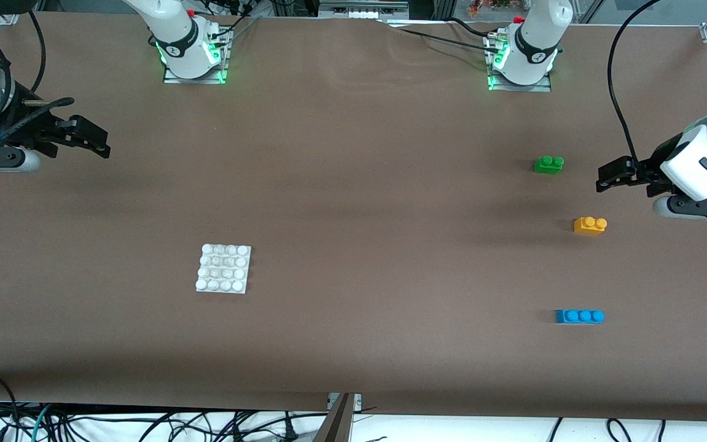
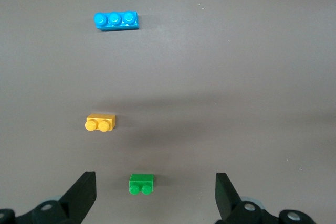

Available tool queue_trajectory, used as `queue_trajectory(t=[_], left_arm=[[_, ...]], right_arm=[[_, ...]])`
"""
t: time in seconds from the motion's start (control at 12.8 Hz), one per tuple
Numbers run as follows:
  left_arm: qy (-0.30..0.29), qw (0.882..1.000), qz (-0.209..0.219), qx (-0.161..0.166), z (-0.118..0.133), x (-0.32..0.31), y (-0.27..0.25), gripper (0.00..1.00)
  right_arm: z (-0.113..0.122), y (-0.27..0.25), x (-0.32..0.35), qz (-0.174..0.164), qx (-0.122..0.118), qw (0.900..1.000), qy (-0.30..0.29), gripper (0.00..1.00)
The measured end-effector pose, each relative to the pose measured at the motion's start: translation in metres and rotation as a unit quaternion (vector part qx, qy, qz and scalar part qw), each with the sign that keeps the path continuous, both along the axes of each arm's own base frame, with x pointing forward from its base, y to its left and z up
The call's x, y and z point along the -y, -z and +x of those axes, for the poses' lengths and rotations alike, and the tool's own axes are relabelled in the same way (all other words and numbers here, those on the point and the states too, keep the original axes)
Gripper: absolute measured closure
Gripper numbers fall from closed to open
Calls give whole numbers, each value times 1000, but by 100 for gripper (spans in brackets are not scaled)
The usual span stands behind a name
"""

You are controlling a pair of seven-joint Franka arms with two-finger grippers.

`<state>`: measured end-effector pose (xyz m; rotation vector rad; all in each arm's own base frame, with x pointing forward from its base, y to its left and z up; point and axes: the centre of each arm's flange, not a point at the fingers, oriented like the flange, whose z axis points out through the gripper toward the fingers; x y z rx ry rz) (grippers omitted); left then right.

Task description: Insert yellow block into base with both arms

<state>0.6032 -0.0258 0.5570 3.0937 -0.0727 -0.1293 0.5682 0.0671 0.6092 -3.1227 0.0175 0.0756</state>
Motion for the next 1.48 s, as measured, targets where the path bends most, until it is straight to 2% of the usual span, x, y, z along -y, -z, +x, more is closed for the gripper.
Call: queue_trajectory(t=[0.39, 1.48], left_arm=[[0, 1000, 0, 0, 0, 0, 0, 0], [0, 1000, 0, 0, 0, 0, 0, 0]], right_arm=[[3, -1, 3, -4, 11, 1000, 2, 1], [4, -2, 6, -5, 17, 1000, 5, 1]])
